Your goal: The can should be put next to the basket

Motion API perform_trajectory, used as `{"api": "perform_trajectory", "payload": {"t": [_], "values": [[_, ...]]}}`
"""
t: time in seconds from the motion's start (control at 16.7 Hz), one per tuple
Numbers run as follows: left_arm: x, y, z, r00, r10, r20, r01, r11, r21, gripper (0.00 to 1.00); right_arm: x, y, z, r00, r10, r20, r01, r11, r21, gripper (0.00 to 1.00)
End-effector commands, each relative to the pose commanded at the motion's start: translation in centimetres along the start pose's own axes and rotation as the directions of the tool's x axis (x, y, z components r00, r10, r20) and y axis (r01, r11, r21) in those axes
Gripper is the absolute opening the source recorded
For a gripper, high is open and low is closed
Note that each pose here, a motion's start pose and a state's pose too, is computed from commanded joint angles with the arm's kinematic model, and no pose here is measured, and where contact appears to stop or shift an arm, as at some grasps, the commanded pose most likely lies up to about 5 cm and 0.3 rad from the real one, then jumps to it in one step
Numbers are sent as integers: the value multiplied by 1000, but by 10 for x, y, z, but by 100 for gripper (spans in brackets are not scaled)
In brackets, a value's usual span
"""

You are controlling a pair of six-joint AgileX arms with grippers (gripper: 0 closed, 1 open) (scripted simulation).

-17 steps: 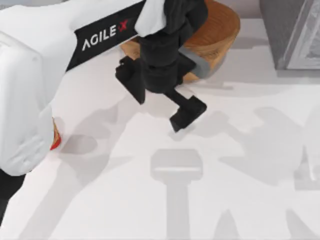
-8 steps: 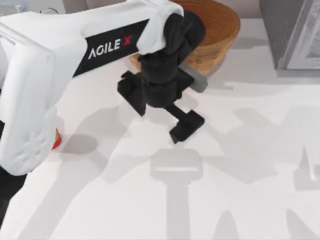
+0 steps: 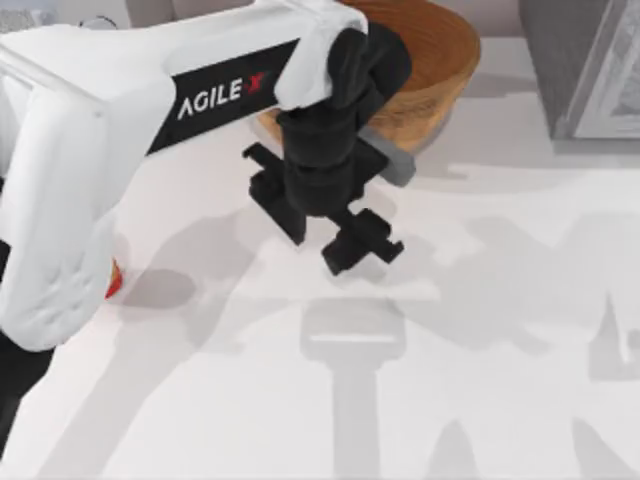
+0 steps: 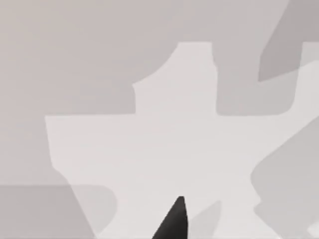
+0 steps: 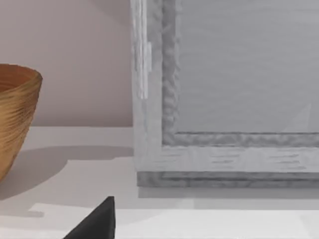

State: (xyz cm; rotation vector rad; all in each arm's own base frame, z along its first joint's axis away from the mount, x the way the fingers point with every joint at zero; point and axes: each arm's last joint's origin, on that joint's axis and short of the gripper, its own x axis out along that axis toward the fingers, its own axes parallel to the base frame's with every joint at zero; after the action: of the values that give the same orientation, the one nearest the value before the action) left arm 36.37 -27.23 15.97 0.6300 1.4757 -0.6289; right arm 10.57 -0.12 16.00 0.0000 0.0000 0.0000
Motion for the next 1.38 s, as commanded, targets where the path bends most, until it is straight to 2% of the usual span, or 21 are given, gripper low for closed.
{"api": "perform_trajectory", "payload": {"t": [0.3,0.36,0.96,1.14,1.38], "values": [[0,0,0,1000,0,0,0,1000,0,2,0,0,0,1000,0,0,0,1000,0,100],[0,0,0,1000,0,0,0,1000,0,0,0,0,0,1000,0,0,0,1000,0,100],[-5,5,-2,1000,1,3,-1,1000,-3,0,0,0,0,1000,0,0,0,1000,0,100],[-40,42,-21,999,8,33,-6,999,-46,0,0,0,0,1000,0,0,0,1000,0,100],[-106,123,-85,989,58,134,-26,974,-227,0,0,0,0,1000,0,0,0,1000,0,100]]}}
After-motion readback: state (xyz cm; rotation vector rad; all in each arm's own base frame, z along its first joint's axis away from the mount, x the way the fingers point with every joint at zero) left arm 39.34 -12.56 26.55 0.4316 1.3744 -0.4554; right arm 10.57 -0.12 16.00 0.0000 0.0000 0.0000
